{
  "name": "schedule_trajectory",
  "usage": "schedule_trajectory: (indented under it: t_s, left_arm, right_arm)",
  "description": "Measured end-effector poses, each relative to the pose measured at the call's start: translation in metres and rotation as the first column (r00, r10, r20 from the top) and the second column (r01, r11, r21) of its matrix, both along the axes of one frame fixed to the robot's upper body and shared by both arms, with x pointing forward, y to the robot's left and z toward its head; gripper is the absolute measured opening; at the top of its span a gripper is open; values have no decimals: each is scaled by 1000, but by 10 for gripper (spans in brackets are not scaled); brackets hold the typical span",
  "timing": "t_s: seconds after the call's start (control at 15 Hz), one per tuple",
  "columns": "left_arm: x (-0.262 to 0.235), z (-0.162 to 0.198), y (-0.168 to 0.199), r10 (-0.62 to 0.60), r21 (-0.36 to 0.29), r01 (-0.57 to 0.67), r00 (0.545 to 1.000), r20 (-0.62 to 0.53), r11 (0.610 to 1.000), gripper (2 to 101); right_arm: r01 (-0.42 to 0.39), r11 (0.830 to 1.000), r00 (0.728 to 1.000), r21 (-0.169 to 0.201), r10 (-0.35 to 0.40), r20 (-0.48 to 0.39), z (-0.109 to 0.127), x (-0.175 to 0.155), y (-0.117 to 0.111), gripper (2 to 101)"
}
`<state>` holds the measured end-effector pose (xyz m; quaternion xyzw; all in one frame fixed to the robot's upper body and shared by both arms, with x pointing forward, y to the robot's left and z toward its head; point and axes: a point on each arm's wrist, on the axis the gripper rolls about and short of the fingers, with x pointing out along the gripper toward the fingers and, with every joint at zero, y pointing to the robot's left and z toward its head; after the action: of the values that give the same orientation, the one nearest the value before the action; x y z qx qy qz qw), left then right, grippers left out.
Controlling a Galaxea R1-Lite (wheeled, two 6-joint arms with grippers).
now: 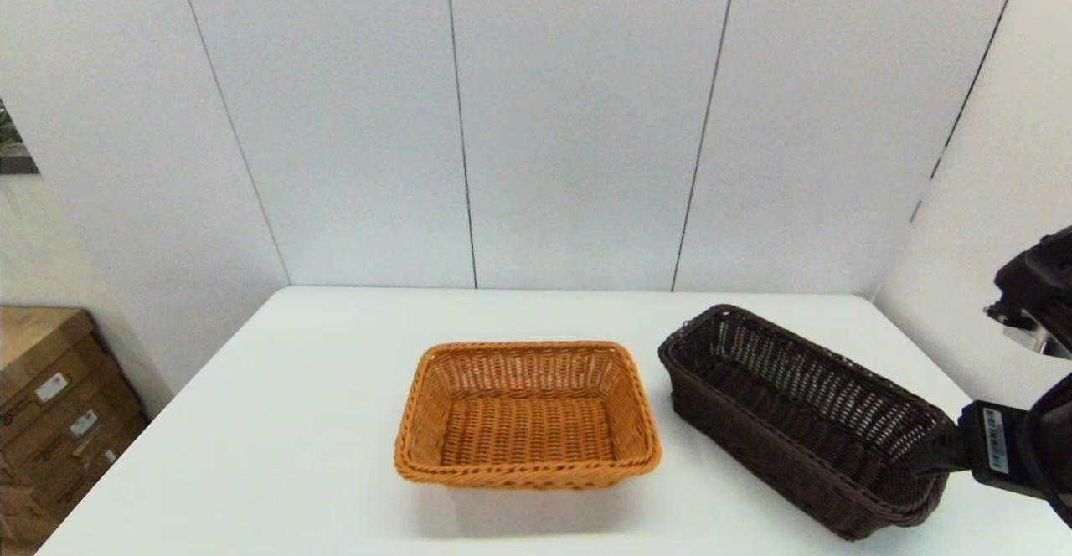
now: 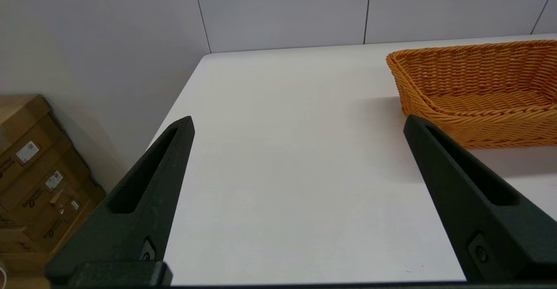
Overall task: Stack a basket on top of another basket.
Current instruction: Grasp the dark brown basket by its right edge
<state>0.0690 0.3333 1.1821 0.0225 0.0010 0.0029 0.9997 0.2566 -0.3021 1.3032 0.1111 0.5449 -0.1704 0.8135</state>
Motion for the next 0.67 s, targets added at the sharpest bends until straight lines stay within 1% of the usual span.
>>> schedule_trajectory:
  t_s: [0.07, 0.2, 0.33, 0.47, 0.67]
  left_arm:
    - [0, 0, 0, 0, -1, 0, 1000, 0, 1000, 978]
    - [0, 0, 0, 0, -4, 0, 1000, 0, 1000, 978]
    - [0, 0, 0, 0, -2, 0, 1000, 0, 1000, 978]
    - [0, 0, 0, 0, -1, 0, 1000, 0, 1000, 978]
    - [0, 0, 0, 0, 1, 0, 1000, 0, 1000, 978]
  right_arm:
    - [18, 1000, 1000, -6, -18, -20, -5, 4, 1, 980]
    - [44, 999, 998, -32, -45, -46, -14, 14, 2, 980]
    - [53, 998, 998, -34, -54, -30, -21, 26, 5, 980]
    - [66, 997, 996, -40, -69, -59, -30, 34, 6, 980]
    - [142, 989, 984, -38, -145, -100, -43, 47, 9, 980]
